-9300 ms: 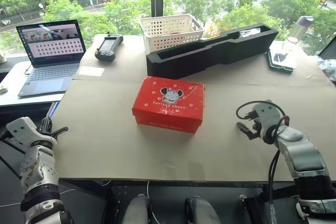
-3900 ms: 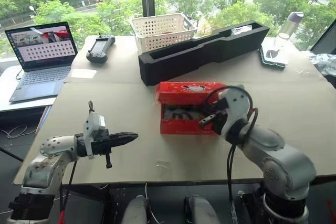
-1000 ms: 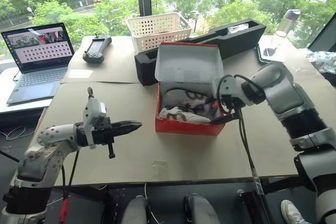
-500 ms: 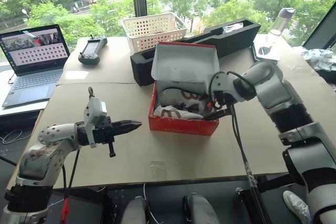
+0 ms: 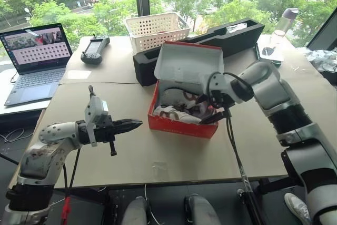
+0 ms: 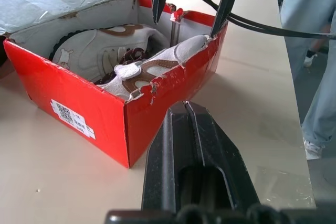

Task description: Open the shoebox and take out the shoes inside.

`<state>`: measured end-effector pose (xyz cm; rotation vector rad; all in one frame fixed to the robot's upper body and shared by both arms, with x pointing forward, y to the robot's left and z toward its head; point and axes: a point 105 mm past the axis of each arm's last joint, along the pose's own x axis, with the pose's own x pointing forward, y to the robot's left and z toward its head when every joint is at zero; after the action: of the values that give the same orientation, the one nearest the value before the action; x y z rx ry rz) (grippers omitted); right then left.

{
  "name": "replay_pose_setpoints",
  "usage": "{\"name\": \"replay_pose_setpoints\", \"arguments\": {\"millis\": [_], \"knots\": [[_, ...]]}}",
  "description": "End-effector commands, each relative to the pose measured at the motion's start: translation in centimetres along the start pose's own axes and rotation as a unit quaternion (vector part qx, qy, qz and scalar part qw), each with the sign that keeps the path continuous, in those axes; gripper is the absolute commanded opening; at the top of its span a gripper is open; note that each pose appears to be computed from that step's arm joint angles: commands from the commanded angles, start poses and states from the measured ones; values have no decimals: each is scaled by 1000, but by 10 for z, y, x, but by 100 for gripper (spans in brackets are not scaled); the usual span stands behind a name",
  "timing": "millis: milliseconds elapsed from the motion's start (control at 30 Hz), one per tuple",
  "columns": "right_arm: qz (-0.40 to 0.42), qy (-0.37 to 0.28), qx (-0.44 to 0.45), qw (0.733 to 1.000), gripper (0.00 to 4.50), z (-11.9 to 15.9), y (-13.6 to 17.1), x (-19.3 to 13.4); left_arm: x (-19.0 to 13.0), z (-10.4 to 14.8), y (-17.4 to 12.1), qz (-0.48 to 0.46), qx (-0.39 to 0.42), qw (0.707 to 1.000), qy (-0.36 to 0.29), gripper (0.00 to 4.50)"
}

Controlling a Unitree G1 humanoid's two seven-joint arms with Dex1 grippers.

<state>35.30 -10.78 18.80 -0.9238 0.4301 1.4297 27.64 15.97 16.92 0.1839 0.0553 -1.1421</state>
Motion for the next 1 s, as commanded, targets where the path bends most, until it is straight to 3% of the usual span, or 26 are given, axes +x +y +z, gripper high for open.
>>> {"name": "replay_pose_setpoints", "arguments": {"millis": [33,67,167,533,800,1000], "knots": [[10,-16,-2,1000,445,4,5,9,2,8,1,-1,17,1000,-11,0],[13,-15,2,1000,445,3,6,11,3,8,1,-1,17,1000,-11,0],[16,-9,17,1000,372,-7,10,20,4,8,1,-1,17,1000,-12,0],[19,8,52,998,7,-24,13,28,6,9,4,3,18,1000,-14,0],[23,-6,59,998,7,-20,14,30,7,8,4,4,18,1000,-12,0],[-7,-26,44,999,7,-3,1,10,7,6,4,5,18,1000,-11,0]]}}
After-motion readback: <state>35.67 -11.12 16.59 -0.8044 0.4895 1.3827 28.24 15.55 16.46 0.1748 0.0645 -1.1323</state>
